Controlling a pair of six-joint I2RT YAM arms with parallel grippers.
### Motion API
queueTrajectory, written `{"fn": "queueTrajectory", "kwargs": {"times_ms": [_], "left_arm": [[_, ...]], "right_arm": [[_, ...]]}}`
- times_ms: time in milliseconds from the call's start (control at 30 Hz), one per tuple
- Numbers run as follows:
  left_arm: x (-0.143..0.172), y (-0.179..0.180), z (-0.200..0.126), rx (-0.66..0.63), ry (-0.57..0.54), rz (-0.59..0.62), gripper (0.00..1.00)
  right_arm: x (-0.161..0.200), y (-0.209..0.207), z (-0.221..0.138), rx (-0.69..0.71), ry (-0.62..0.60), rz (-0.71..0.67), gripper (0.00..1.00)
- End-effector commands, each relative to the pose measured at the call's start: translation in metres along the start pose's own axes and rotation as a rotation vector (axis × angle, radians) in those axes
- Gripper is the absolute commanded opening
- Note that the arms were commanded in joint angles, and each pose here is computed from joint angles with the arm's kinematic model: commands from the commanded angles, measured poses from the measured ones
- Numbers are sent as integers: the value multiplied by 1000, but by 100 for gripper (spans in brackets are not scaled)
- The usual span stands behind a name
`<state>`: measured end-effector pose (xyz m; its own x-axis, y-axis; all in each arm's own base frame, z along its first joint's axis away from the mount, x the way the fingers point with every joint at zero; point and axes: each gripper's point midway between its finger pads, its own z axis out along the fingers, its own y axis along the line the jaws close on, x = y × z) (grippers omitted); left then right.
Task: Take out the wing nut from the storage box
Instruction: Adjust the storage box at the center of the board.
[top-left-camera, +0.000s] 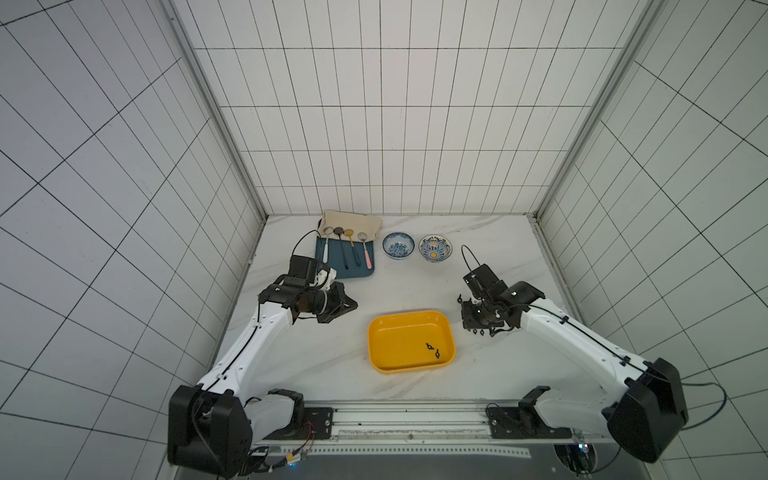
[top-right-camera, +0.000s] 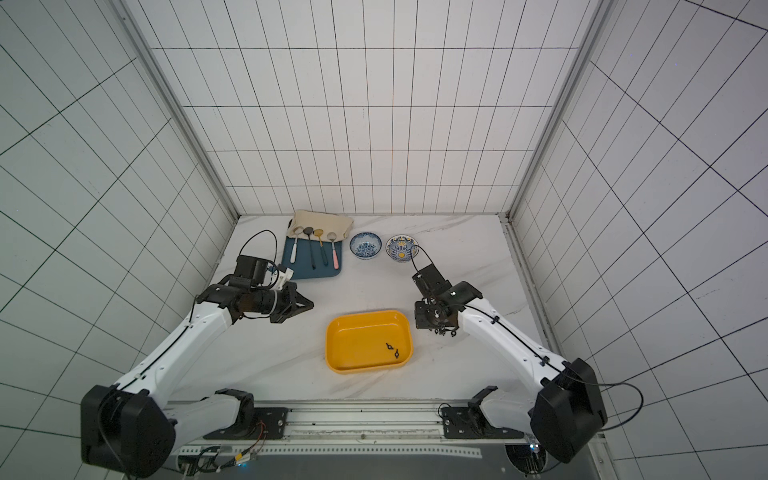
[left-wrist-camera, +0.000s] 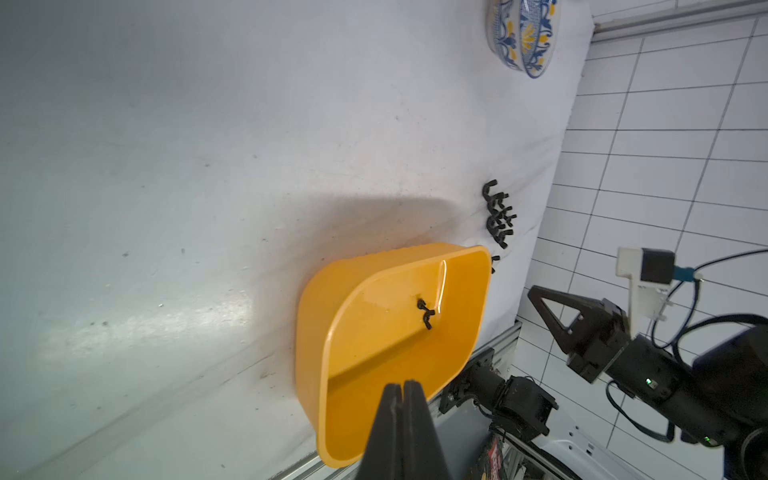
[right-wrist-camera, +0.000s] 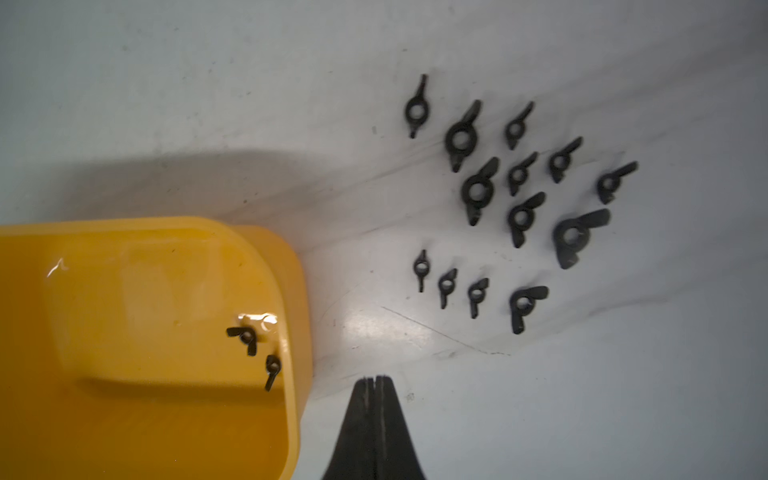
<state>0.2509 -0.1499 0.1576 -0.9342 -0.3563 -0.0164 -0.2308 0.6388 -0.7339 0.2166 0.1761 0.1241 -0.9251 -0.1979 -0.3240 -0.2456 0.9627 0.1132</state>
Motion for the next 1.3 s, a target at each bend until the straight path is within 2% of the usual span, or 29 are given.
{"fn": "queueTrajectory", "kwargs": {"times_ms": [0,133,300,400,600,867,1267], "left_arm": [[14,22,5,-54,34,-71,0],[12,51,6,-148,4,-144,0],[-13,62,-3,-82,-42,-266,0],[-25,67,-7,-69,-67,-299,0],[-39,73,-12,-30,-99,-350,0],[-45,79,-21,1,-147,-380,0],[-44,74,-25,17,-164,-359,0]], "right_arm": [[-15,28,-5,-82,-5,-84,0],[-6,92,-4,-249,102,-241,0],[52,174,-21,-410,203,-499,0],[82,195,-25,-400,248,-634,0],[112,225,-9,-359,309,-802,0],[122,250,10,-343,314,-877,0],[96,237,41,-141,261,-856,0]]}}
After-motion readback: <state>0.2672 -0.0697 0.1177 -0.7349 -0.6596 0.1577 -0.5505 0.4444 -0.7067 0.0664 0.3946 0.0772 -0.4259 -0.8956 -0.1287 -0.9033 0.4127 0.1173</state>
